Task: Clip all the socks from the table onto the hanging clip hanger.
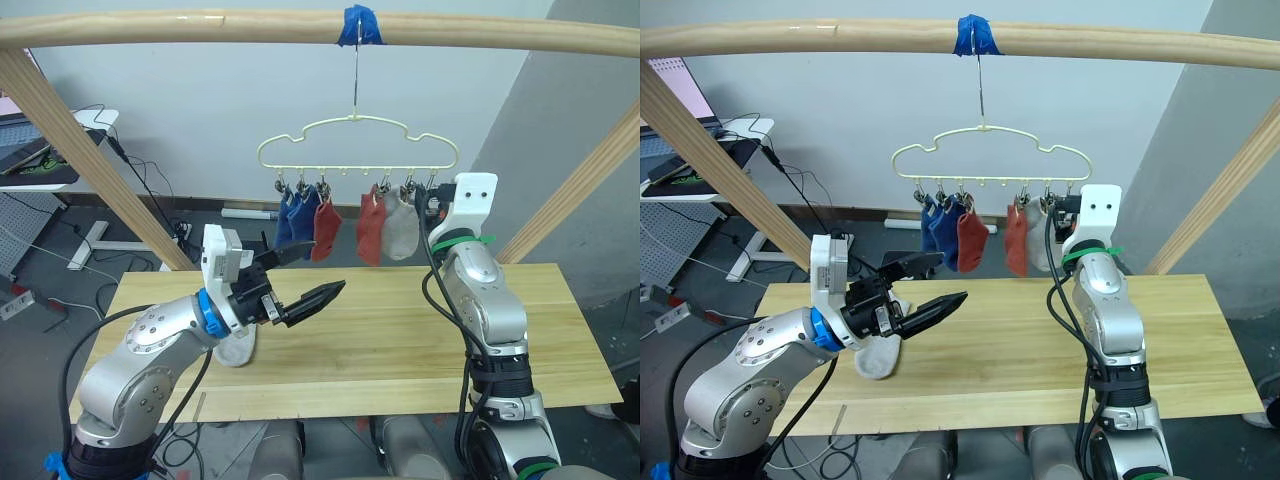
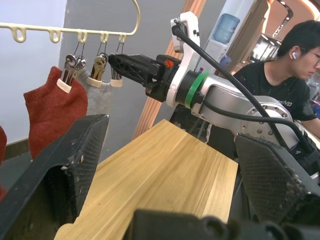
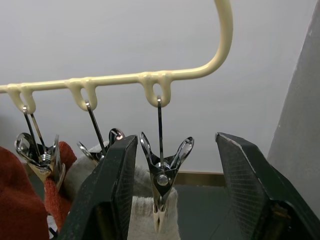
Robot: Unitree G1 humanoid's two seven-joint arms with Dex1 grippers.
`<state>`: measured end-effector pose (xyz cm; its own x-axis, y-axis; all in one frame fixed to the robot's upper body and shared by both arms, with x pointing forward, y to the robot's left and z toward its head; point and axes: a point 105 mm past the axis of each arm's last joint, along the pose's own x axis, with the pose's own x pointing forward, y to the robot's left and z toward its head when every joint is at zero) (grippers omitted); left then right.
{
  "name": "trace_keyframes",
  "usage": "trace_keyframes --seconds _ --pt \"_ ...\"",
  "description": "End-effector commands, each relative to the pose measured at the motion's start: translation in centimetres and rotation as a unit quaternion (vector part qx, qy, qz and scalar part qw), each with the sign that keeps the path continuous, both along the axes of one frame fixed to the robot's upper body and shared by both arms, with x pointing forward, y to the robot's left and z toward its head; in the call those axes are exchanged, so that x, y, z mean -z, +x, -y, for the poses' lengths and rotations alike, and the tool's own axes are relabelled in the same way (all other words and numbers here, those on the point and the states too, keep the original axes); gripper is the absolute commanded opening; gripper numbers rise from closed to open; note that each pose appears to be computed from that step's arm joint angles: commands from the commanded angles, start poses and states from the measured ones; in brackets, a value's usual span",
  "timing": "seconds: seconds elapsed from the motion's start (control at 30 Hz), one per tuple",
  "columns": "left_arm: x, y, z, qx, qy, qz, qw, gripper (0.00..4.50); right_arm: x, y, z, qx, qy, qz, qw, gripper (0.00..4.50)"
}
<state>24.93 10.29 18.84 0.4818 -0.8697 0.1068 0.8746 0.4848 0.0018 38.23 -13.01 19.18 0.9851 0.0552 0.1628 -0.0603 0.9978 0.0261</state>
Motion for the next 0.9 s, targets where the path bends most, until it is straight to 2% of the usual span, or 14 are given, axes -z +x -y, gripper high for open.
trace_keyframes --seconds 0.03,0.43,0.53,0.67,0.73,0.77,0.9 --pt "-1.08 -0.73 0.44 0.008 -0.002 0.031 0.999 4.50 -1.52 -0.10 -0.02 -0.004 0.006 0.030 1.000 2.60" --pt "-1.15 -0.64 0.55 0.007 -0.003 0.028 1.000 4.50 -1.08 0.32 0.01 -0.002 0.062 0.007 0.998 2.60" --pt "-1.16 -0.71 0.64 0.007 -0.004 0.028 1.000 4.50 -1.21 0.30 -0.11 -0.007 0.056 0.010 0.998 1.96" --pt "-1.05 -0.60 0.58 0.005 -0.004 0.026 1.000 4.50 -1.25 0.27 -0.31 -0.013 0.058 0.010 0.998 0.65" --pt "-1.02 -0.61 0.61 0.005 -0.003 0.025 1.000 4.50 -1.27 0.26 -0.27 -0.013 0.058 0.010 0.998 0.17" --pt "-1.01 -0.62 0.63 0.005 -0.003 0.025 1.000 4.50 -1.29 0.26 -0.22 -0.013 0.057 0.010 0.998 0.02" --pt "-1.01 -0.59 0.73 0.005 -0.004 0.026 1.000 4.50 -1.44 0.25 -0.04 -0.013 0.049 0.012 0.999 0.01"
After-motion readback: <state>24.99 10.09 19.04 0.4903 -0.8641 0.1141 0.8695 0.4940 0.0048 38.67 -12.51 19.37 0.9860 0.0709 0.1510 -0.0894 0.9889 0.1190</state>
